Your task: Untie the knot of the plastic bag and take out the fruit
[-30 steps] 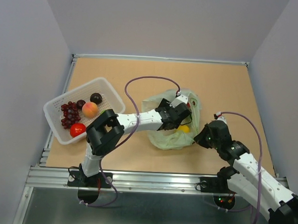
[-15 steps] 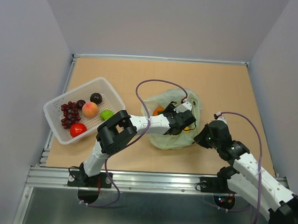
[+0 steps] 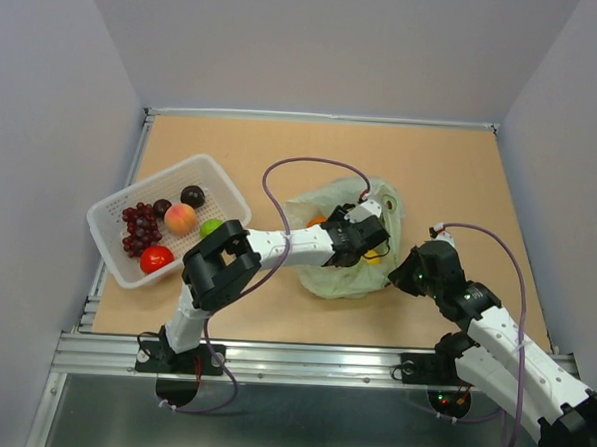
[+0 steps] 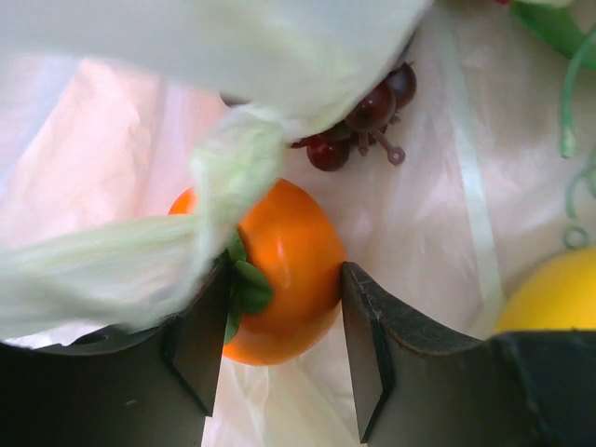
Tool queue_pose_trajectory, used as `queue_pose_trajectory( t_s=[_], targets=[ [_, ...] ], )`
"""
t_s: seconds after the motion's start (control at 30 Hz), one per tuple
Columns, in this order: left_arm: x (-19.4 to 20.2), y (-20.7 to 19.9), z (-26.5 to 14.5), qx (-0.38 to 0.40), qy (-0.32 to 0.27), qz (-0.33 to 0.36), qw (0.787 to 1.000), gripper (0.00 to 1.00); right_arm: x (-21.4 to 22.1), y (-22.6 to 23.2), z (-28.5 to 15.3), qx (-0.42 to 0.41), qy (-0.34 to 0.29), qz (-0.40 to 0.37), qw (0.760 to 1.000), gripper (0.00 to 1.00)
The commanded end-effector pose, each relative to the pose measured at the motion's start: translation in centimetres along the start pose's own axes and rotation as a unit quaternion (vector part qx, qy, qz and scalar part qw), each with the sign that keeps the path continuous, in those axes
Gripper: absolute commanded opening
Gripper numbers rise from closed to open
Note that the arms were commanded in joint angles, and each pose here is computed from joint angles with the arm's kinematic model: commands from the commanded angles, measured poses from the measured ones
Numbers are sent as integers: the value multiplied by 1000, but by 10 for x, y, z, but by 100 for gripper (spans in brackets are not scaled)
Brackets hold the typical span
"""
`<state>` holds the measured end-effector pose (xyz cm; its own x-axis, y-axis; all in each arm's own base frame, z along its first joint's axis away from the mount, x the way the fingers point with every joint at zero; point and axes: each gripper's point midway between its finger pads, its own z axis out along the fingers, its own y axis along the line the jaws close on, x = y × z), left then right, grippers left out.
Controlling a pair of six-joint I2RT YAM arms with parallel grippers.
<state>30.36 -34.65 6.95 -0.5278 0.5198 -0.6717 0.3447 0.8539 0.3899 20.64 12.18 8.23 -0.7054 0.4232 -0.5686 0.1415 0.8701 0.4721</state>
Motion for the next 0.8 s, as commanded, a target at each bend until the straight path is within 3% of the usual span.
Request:
queue_pose_trajectory(
  t_s=[0.0,0.17,0.43,0.6,0.77],
  targets=[
    [-39,11,-53,64,-29,-60,996,0,2,-5,1,2,-4,1,1000,9],
    [-57,20,-91,113,-31,-91,989,0,1,-5,1,6,-7,3,1000,9],
    [-106,55,-165,216,-89,-146,961,0,-1,-7,3,12,-11,9,1000,9],
    [-117,139,-169,185,-117,-218,951,0,1,-9,3,16,-9,12,1000,9],
    [-85,228,-139,85,-118,-277,950,0,1,-11,4,20,-9,13,1000,9]
  ],
)
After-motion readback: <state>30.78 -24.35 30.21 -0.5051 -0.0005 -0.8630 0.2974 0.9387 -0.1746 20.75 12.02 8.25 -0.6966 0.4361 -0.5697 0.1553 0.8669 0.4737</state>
